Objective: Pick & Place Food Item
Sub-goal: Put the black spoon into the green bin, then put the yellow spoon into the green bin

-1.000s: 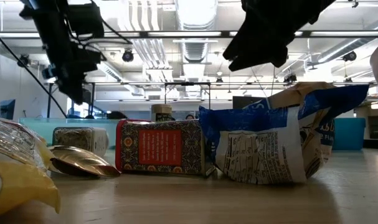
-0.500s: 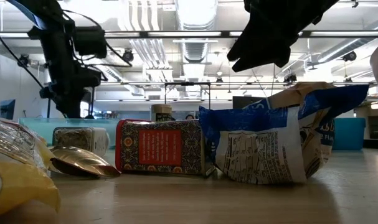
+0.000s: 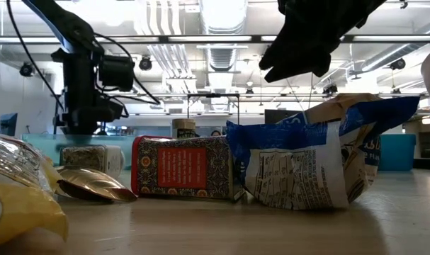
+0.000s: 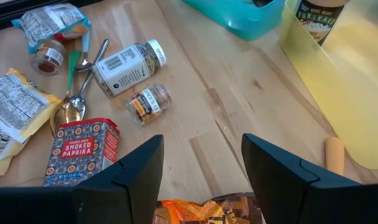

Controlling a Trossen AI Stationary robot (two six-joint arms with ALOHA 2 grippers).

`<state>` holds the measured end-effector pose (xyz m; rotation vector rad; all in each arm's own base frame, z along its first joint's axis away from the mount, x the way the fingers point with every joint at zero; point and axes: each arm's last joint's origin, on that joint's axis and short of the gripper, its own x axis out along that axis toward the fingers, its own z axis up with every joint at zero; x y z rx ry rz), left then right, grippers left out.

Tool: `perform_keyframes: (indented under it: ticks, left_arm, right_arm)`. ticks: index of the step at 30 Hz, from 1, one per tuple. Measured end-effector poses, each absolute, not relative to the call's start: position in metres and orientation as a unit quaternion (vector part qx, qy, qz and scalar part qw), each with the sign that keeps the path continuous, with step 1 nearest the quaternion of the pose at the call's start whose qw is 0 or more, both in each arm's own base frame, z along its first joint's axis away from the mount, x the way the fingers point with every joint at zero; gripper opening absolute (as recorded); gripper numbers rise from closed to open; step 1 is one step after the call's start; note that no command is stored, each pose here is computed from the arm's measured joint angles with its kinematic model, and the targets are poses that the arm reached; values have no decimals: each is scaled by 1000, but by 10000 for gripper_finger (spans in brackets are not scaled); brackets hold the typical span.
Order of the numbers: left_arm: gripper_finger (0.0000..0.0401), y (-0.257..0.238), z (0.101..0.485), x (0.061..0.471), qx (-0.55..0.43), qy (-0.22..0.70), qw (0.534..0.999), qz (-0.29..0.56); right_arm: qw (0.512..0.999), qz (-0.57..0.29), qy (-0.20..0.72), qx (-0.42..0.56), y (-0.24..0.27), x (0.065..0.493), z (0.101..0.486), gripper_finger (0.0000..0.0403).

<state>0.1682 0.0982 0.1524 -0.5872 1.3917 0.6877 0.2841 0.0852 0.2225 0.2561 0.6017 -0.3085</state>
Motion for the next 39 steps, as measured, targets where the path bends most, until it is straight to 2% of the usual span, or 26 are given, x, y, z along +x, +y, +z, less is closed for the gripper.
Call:
perform_keyframes:
  ticks: [15, 30, 35, 39]
  left_arm:
    - [7, 99, 143, 171, -259, 640, 661, 295]
    - [158, 101, 147, 173, -259, 635, 664, 298]
    - [185, 107, 163, 182, -256, 627, 671, 302]
    - [191, 109, 174, 187, -254, 620, 677, 303]
  right_arm:
    - [935, -151, 298, 122, 85, 284, 222, 213]
    - [933, -153, 304, 118, 85, 283, 221, 213]
    - [932, -155, 304, 123, 85, 283, 221, 213]
    - [930, -158, 305, 130, 85, 282, 220, 213]
